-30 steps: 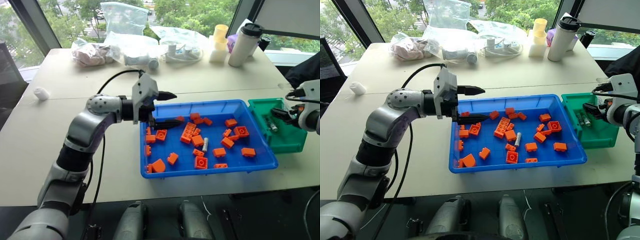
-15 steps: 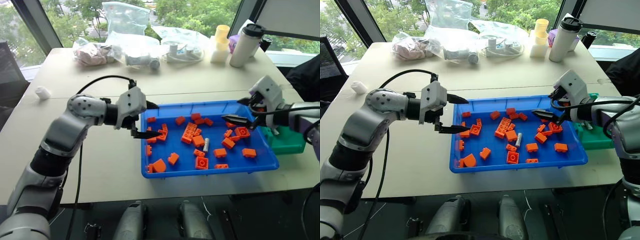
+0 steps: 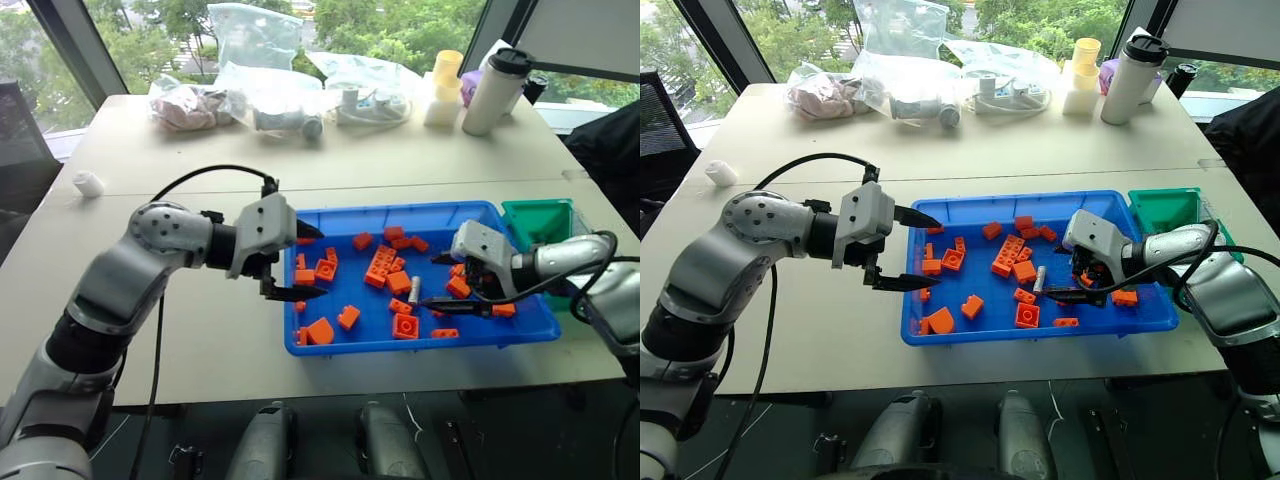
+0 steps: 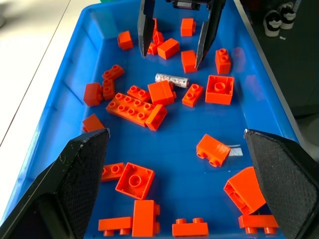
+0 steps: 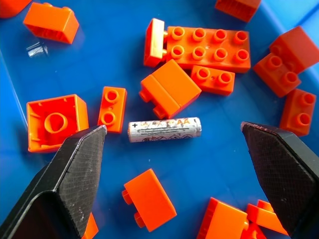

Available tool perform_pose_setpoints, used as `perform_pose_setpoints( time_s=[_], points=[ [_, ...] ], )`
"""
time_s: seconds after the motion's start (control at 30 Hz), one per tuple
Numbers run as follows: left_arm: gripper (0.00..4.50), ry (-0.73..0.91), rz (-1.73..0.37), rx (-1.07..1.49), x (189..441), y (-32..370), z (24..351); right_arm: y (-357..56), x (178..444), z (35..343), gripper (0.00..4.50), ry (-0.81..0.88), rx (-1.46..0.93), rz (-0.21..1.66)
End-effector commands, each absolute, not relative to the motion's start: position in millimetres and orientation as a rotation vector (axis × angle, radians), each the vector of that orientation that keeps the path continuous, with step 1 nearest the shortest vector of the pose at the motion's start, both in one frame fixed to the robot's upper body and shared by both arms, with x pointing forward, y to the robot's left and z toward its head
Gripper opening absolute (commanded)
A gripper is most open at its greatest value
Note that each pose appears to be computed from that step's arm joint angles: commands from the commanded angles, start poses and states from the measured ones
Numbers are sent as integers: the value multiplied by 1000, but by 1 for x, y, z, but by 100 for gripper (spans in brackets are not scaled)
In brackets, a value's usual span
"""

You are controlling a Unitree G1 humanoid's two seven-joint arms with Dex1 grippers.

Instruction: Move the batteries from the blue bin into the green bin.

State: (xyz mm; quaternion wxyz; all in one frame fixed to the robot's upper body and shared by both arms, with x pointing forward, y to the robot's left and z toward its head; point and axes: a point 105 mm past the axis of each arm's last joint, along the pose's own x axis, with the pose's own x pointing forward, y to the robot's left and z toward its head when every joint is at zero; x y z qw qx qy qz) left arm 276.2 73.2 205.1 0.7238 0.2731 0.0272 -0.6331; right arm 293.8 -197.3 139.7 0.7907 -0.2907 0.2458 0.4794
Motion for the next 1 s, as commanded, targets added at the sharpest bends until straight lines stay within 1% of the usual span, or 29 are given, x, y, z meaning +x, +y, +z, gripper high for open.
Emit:
perform_pose_setpoints(
  time_s=[0.03, 0.33, 0.43, 0.47, 0.5, 0.53, 0.7, 0.73, 0.8, 0.87, 0.97, 1.0],
  points=[
    [450, 20, -1382, 630, 275, 74, 214, -196, 298, 141, 448, 509, -650, 1041],
    [450, 18, -1370, 635, 278, 73, 214, -191, 314, 119, 448, 536, -627, 1036],
    [450, 19, -1366, 634, 279, 73, 214, -190, 315, 117, 376, 532, -621, 1038],
    [450, 19, -1365, 634, 279, 73, 214, -190, 314, 117, 317, 531, -622, 1047],
    [450, 19, -1365, 634, 279, 74, 214, -189, 313, 117, 275, 530, -624, 1054],
    [450, 19, -1363, 635, 279, 74, 214, -189, 312, 118, 223, 525, -626, 1058],
    [450, 19, -1359, 634, 280, 74, 214, -187, 314, 127, 219, 491, -630, 1041],
    [450, 18, -1354, 634, 282, 75, 214, -190, 319, 137, 219, 458, -629, 1002],
    [450, 1, -1336, 624, 287, 76, 217, -207, 332, 168, 219, 379, -582, 875],
    [450, -20, -1322, 601, 290, 76, 220, -222, 338, 189, 219, 328, -557, 772],
    [450, -87, -1317, 496, 295, 69, 234, -266, 350, 225, 219, 229, -527, 511],
    [450, -117, -1331, 434, 295, 62, 241, -295, 350, 234, 219, 215, -508, 371]
  ],
)
